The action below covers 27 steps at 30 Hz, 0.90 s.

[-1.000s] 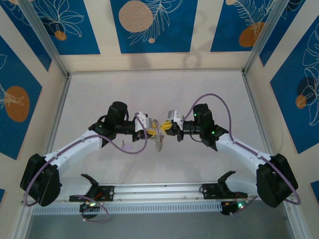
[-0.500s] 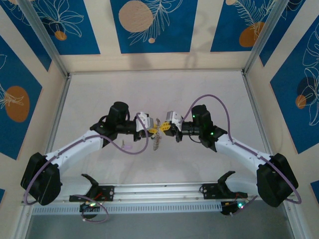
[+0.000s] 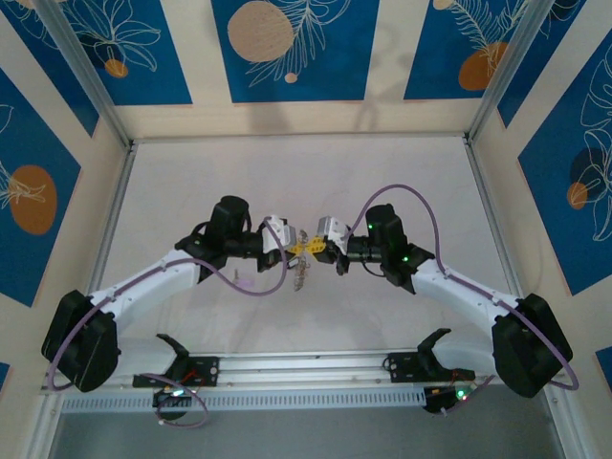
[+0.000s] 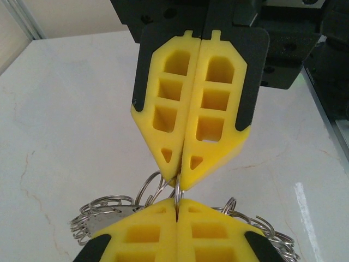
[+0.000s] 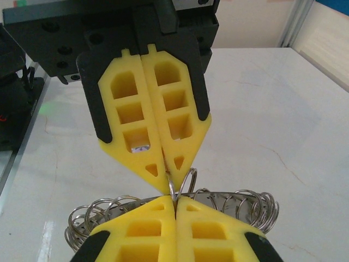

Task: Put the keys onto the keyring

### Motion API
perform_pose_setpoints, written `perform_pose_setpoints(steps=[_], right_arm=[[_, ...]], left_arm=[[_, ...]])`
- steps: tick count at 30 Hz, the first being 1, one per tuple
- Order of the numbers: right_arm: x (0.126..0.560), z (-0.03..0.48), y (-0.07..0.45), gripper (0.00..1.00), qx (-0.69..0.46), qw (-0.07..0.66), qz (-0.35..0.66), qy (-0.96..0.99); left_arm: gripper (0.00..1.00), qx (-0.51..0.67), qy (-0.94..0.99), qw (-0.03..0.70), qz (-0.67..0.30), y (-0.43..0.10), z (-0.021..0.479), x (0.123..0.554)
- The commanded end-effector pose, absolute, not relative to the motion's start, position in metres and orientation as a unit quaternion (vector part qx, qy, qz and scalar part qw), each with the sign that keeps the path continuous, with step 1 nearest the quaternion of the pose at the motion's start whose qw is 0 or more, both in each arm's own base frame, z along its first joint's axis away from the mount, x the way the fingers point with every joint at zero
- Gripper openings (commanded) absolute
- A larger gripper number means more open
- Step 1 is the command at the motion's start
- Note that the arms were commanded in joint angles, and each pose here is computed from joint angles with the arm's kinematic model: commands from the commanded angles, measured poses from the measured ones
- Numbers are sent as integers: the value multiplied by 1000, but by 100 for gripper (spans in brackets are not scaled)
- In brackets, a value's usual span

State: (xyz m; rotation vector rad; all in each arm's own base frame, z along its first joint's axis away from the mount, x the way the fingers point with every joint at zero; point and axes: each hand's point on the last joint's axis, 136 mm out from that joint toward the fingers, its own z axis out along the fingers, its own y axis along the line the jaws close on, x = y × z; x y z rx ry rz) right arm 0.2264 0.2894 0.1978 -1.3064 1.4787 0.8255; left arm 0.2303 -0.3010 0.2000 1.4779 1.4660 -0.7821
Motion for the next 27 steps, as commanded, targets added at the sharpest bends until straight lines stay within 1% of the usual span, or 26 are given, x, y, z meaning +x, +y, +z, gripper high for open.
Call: perform_pose_setpoints(steps=[1,2,4,7,12,17,22,27], right_arm=[[211,193,291,20,-569,480,335,577],[212,191,289,26,-569,483,327,580],[214,189,282,33,-567,488,313,585],[219,191,271,36,-555,491,302,600],[214,199,262,40,-550,489,321,596],[210,201,261,40,-557,485,326,590],[200,205,267,31,-572,477,359,563],[189,205,273,30,-593,458,388,536]], left_arm=[[0,595,584,463,-300,-305,210,238],[0,593,587,465,-297,-304,210,239],[0,592,588,466,-293,-303,209,240],[0,597,587,457,-299,-304,208,237],[0,614,564,448,-322,-307,210,227],[0,636,538,438,-339,-310,217,216],[0,650,526,428,-343,-309,218,209],[0,653,523,426,-343,-308,218,208]])
